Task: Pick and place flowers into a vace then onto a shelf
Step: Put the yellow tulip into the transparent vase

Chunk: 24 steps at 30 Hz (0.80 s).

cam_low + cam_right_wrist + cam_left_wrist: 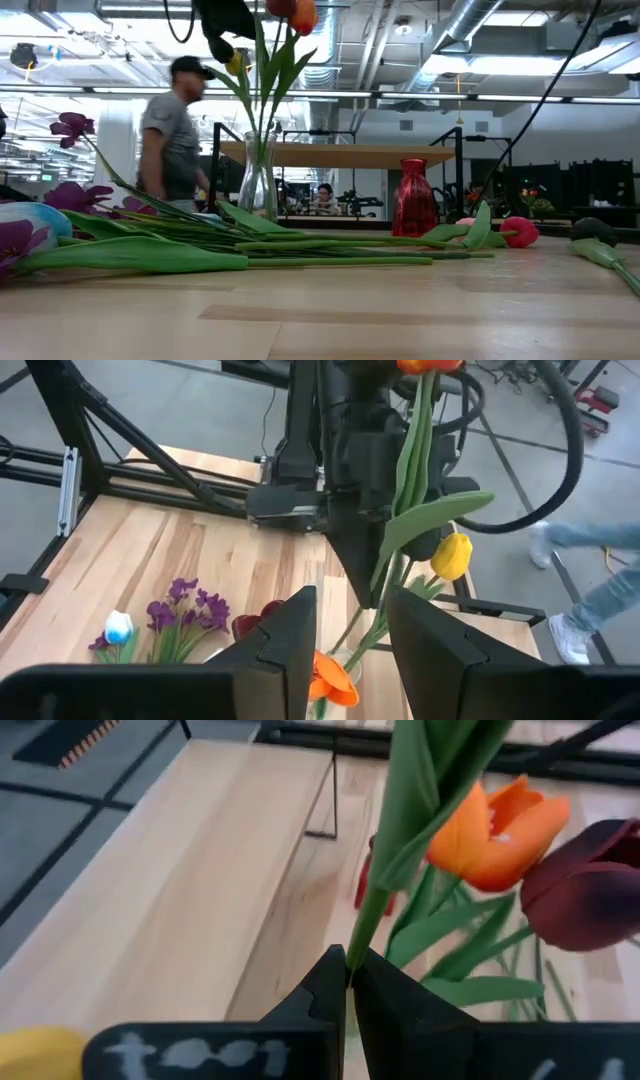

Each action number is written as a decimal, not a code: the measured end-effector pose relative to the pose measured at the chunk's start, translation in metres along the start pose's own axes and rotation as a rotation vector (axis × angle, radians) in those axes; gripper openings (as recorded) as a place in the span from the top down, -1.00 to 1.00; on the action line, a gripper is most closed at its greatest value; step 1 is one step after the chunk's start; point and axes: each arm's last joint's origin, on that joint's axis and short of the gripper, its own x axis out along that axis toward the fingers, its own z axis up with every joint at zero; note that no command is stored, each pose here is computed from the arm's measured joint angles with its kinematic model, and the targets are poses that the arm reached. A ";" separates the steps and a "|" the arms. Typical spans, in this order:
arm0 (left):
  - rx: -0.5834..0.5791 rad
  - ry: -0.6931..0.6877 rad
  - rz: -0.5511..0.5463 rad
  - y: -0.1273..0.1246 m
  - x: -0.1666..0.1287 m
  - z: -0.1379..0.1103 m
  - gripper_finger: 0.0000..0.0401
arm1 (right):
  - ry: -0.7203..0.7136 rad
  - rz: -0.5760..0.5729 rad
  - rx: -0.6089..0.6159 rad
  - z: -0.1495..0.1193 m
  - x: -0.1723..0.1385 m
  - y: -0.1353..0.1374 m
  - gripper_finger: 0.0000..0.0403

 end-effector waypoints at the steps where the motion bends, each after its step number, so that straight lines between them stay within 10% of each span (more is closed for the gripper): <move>1: -0.001 -0.008 0.000 0.000 0.001 -0.003 1.00 | 0.002 0.001 0.000 0.000 0.000 0.000 0.42; 24: 0.000 0.047 0.016 0.003 0.018 -0.025 0.93 | 0.002 0.001 0.000 0.000 0.000 0.000 0.42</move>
